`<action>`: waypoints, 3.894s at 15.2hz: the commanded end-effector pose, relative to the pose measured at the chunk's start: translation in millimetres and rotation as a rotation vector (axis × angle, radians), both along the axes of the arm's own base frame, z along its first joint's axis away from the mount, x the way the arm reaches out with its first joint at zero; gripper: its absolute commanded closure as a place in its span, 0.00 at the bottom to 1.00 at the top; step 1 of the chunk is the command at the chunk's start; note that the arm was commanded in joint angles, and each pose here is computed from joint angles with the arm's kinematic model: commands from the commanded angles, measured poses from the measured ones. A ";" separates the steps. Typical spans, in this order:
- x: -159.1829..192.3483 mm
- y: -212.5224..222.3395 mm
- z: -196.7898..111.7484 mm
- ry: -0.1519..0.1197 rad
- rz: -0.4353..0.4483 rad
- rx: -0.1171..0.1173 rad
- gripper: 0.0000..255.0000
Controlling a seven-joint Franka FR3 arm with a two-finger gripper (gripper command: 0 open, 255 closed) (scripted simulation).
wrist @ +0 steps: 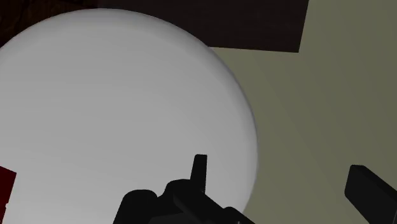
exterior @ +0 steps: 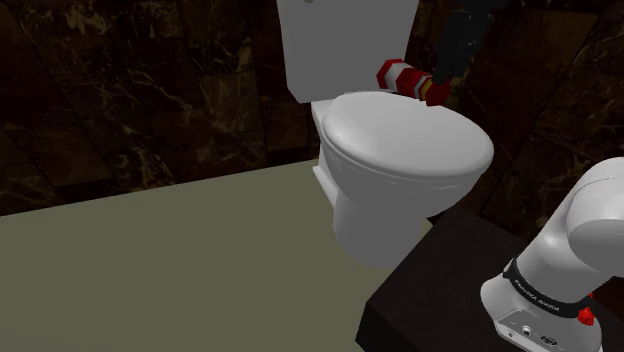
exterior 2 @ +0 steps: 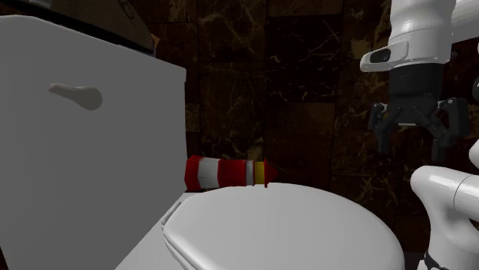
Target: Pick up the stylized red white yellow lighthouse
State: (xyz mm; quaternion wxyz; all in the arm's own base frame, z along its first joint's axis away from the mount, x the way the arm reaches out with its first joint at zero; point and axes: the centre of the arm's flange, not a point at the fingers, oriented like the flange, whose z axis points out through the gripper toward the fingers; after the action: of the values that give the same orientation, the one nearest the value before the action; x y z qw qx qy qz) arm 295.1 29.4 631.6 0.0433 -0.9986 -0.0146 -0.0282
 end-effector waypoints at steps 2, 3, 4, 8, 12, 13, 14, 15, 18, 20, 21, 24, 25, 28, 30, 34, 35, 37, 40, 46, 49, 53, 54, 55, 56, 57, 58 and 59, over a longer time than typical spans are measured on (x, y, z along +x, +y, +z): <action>3.6 -13.3 -2.0 0.006 0.011 0.003 0.00; 7.3 -26.5 -4.0 0.012 0.022 0.005 0.00; 11.1 -39.7 -6.2 0.018 0.033 0.008 0.00; 27.8 -92.0 -15.2 0.042 0.077 0.018 0.00; 46.5 -143.4 -25.1 0.067 0.121 0.028 0.00; 51.5 -156.1 -27.8 0.073 0.132 0.030 0.00; 56.6 -168.8 -30.5 0.079 0.143 0.033 0.00; 61.8 -181.3 -33.3 0.085 0.154 0.036 0.00; 78.2 -218.7 -42.0 0.103 0.187 0.043 0.00; 89.8 -243.2 -48.1 0.115 0.209 0.048 0.00; 95.7 -255.4 -51.2 0.121 0.220 0.051 0.00; 114.2 -291.4 -61.1 0.139 0.253 0.058 0.00; 120.6 -303.3 -64.6 0.145 0.264 0.061 0.00; 140.4 -338.4 -75.3 0.164 0.297 0.069 0.00; 154.2 -361.3 -82.8 0.176 0.319 0.074 0.00; 154.8 -362.4 -99.0 0.176 0.320 0.074 0.00; 154.8 -362.4 -104.3 0.176 0.320 0.074 0.00; 154.8 -362.4 -114.8 0.176 0.320 0.074 0.00; 154.8 -362.4 -123.1 0.176 0.320 0.074 0.00; 154.9 -362.0 -123.6 0.176 0.320 0.074 1.00; 154.6 -362.2 -123.7 0.176 0.320 0.074 1.00; 154.8 -362.4 -107.3 0.176 0.320 0.074 1.00; 154.8 -362.4 -102.0 0.176 0.320 0.074 1.00; 154.8 -362.4 -96.7 0.176 0.320 0.074 1.00; 154.8 -362.4 -91.5 0.176 0.320 0.074 1.00; 154.8 -362.4 -86.2 0.176 0.320 0.074 1.00; 154.8 -362.4 -80.9 0.176 0.320 0.074 1.00; 154.8 -362.4 -75.6 0.176 0.320 0.074 1.00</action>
State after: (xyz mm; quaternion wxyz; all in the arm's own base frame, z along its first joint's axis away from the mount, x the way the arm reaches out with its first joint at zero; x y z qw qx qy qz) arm 450.3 -332.5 550.1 0.0850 -0.9799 -0.1681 0.0663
